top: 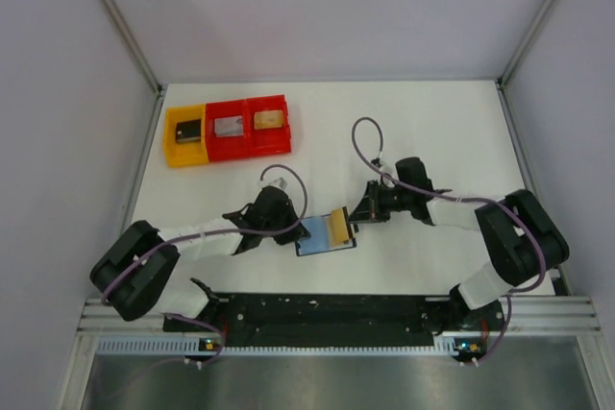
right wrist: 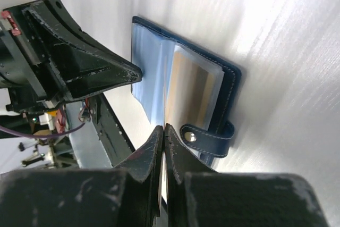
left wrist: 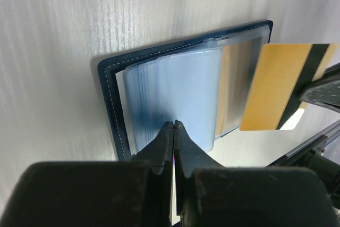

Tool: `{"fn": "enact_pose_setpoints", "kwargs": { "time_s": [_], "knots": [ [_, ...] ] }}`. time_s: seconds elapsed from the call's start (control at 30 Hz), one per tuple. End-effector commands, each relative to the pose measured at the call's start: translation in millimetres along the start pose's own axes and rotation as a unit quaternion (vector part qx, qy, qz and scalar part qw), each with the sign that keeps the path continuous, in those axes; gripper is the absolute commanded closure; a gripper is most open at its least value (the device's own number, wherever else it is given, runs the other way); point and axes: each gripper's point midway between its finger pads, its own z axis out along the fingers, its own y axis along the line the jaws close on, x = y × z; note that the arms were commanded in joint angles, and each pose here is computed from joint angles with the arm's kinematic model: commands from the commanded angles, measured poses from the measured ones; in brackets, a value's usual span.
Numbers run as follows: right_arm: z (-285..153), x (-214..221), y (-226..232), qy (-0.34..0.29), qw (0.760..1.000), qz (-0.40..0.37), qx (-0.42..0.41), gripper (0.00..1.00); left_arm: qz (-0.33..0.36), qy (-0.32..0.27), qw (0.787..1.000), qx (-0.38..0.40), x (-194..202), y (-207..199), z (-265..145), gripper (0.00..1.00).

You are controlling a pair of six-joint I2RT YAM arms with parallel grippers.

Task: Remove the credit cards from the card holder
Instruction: Remove the credit card from the card holder, then place the credit card in the storage box.

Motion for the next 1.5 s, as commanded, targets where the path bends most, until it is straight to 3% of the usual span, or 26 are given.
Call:
{"fn": "enact_pose_setpoints", "kwargs": {
  "time_s": [0.0,0.1,0.33,0.47,0.63,0.77,0.93,1.23,1.47],
  "knots": [
    [-21.1,-25.8,24.7,-0.031,0.997,-0.075,0.01,1.0,0.018,-0.029,0.999,-0.001,-12.8,-3.1,-16.8,0.98],
    [-31.7,-33.4,38.6,-0.045,0.994,-0.1,0.013,1.0,0.027,-0.051,0.998,0.022,-25.2,-20.5,-33.5,0.85],
    [-40.4,-33.1,72.4,-0.045,0.978,-0.202,0.018,1.0,0.05,-0.087,0.99,0.098,-46.9,-70.5,-76.3,0.43],
    [-40.8,-28.5,95.6,-0.042,0.967,-0.249,-0.014,1.0,0.074,-0.094,0.982,0.146,-51.5,-96.6,-96.9,0.29],
    [-46.5,-17.7,122.0,-0.02,0.955,-0.287,-0.077,1.0,0.209,-0.114,0.949,0.205,-54.0,-121.1,-117.4,0.23],
    [-55.8,-2.4,149.9,-0.002,0.932,-0.334,-0.138,1.0,0.321,-0.131,0.909,0.233,-53.5,-130.7,-133.6,0.15],
    [-68.7,8.3,176.6,0.001,0.907,-0.371,-0.197,1.0,0.388,-0.113,0.872,0.277,-43.0,-144.6,-151.4,0.14],
    [-90.6,6.4,213.6,-0.045,0.875,-0.411,-0.25,1.0,0.375,-0.16,0.826,0.39,-28.6,-165.3,-185.5,0.17],
    [-99.2,5.1,232.6,-0.064,0.863,-0.407,-0.292,1.0,0.352,-0.153,0.81,0.443,-19.2,-174.8,-192.6,0.22]
  ]
}}
